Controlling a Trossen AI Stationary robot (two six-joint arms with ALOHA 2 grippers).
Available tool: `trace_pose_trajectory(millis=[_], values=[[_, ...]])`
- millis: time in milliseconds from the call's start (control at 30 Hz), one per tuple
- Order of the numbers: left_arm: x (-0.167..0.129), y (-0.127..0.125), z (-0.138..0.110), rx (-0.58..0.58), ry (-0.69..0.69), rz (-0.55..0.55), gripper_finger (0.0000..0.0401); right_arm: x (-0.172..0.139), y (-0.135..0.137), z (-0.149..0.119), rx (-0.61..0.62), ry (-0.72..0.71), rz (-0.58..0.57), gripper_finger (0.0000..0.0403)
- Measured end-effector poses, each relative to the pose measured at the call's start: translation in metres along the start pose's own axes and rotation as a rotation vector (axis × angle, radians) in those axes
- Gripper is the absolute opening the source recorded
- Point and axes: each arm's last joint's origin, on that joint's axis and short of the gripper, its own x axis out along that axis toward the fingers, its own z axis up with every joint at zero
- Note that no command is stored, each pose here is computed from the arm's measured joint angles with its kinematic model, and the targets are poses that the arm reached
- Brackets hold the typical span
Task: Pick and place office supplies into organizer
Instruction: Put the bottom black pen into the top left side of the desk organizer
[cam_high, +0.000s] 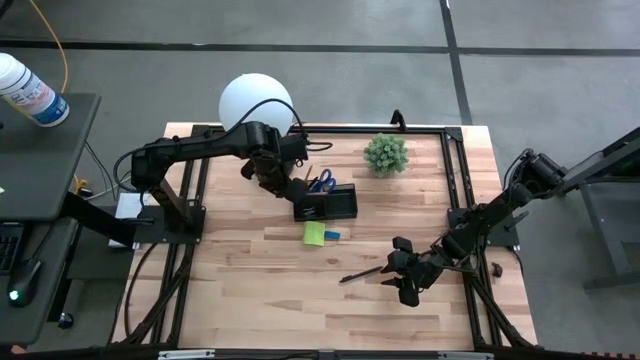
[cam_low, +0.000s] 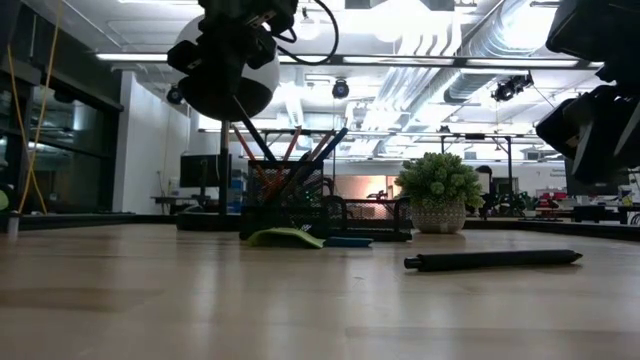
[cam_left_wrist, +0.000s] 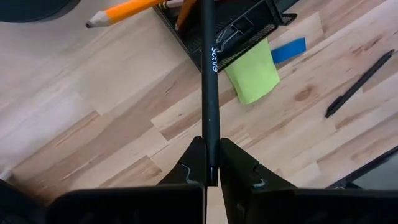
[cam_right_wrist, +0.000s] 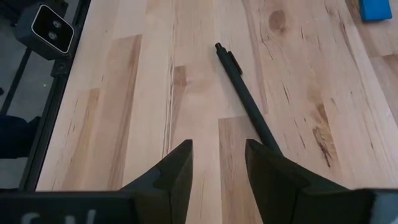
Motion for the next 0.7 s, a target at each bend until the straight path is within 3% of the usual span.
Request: trace_pose_trajectory(millis=[400, 700], values=[[0.000, -0.001, 0.000, 0.021, 0.025, -0.040, 0.0000, 0.000, 0.001, 0.001, 0.000, -0.008, 0.006, 0.0138], [0.006, 0.004, 0.017, -0.025, 0.070, -0.042, 0.0000, 0.000, 0.002, 0.002, 0.006, -0.020, 0.016, 0.0138]])
